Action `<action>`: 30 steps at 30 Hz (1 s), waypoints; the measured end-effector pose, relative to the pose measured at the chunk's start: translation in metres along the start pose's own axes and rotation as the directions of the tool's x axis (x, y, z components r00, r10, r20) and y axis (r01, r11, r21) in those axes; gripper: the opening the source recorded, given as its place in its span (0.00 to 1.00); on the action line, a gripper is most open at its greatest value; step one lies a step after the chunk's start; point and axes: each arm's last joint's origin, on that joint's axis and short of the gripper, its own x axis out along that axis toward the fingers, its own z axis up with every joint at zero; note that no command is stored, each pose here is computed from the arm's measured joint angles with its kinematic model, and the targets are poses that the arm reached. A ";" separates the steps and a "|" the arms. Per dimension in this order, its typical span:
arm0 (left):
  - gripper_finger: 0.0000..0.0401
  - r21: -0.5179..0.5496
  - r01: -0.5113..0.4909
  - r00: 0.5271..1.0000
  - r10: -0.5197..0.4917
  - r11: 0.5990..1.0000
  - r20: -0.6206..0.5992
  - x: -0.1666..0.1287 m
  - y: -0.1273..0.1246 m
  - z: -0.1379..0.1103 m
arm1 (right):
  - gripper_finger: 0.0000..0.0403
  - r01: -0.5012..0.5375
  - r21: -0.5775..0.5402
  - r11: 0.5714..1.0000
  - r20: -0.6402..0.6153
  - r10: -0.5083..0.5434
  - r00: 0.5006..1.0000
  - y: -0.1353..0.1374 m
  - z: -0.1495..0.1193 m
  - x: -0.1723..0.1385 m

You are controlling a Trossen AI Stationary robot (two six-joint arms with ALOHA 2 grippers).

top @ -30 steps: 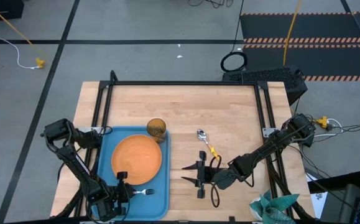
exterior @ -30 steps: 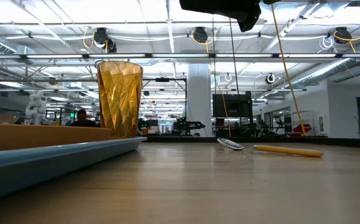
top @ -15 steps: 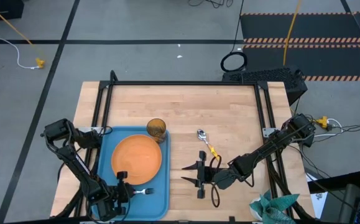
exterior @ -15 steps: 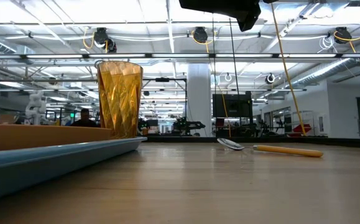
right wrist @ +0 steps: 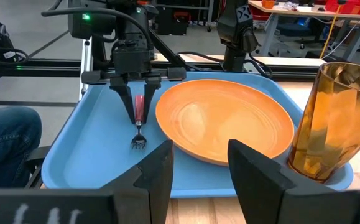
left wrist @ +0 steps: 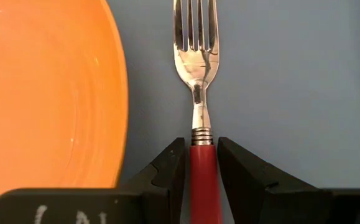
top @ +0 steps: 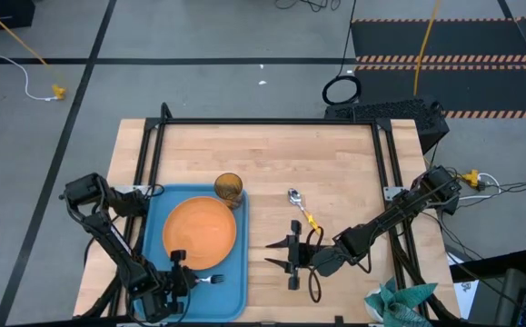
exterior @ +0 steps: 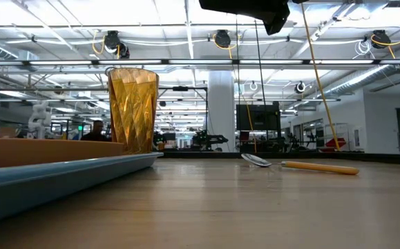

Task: Pick and place plate/cup/fork/spoon on tray
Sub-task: Put the red fork on the blue tray

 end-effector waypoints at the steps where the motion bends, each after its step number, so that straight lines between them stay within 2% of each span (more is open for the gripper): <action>1: 0.25 -0.001 0.004 1.000 -0.004 1.000 -0.001 -0.001 0.000 0.000 | 0.36 0.000 0.000 1.000 0.000 0.000 1.000 0.000 0.000 0.000; 30: 0.25 0.070 0.004 1.000 -0.003 0.998 -0.012 -0.003 0.001 0.001 | 0.36 0.000 0.000 1.000 0.000 0.000 1.000 0.000 0.000 0.000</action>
